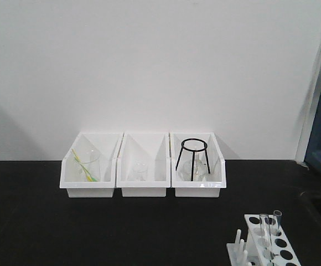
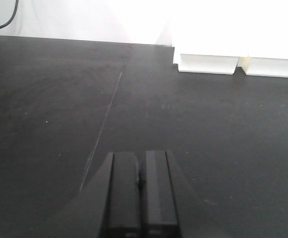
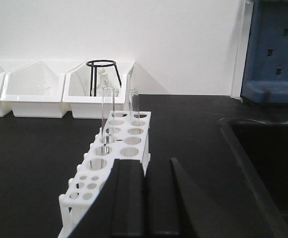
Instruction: Flip and reinsert test tube from rack
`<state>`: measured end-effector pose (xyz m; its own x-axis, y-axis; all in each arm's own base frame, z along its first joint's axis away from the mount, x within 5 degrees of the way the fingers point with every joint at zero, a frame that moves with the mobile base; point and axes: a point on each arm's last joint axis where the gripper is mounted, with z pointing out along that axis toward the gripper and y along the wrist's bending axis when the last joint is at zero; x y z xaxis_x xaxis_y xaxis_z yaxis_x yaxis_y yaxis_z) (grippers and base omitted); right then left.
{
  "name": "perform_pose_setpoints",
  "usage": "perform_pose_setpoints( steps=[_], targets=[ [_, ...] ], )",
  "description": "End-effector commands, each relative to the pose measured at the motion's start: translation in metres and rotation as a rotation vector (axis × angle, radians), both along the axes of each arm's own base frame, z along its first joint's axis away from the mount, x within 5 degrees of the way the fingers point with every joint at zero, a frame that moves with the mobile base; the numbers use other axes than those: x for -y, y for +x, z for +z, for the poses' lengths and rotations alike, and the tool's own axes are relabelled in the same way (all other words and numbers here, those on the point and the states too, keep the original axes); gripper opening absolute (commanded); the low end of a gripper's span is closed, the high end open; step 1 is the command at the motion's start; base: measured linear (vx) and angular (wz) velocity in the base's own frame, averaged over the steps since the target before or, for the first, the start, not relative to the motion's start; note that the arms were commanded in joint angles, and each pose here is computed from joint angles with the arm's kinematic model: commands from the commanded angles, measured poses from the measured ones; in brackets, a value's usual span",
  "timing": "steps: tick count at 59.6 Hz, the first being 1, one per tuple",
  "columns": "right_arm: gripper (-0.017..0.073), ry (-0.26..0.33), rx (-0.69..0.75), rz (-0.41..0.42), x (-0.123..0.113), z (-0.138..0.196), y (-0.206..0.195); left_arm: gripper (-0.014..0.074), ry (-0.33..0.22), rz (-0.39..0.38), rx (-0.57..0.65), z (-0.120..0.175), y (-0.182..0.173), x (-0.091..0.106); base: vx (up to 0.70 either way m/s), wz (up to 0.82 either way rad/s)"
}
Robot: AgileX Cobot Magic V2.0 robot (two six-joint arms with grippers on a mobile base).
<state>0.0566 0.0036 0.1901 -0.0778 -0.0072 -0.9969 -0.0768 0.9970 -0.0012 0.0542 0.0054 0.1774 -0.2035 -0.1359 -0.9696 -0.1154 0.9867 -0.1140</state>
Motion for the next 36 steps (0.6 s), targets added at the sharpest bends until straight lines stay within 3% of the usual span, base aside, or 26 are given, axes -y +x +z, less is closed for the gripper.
perform_pose_setpoints(
  steps=[1, 36],
  targets=[
    [-0.0012, -0.013, 0.091, 0.013, -0.001, 0.0077, -0.0005, -0.0006, 0.004, -0.011, 0.099, 0.0082, 0.0007, 0.0008, 0.0, 0.0],
    [-0.0012, -0.013, 0.091, 0.013, -0.001, 0.0077, -0.0005, -0.0006, 0.004, -0.011, 0.099, 0.0082, 0.0007, 0.0008, 0.0, 0.0]
  ],
)
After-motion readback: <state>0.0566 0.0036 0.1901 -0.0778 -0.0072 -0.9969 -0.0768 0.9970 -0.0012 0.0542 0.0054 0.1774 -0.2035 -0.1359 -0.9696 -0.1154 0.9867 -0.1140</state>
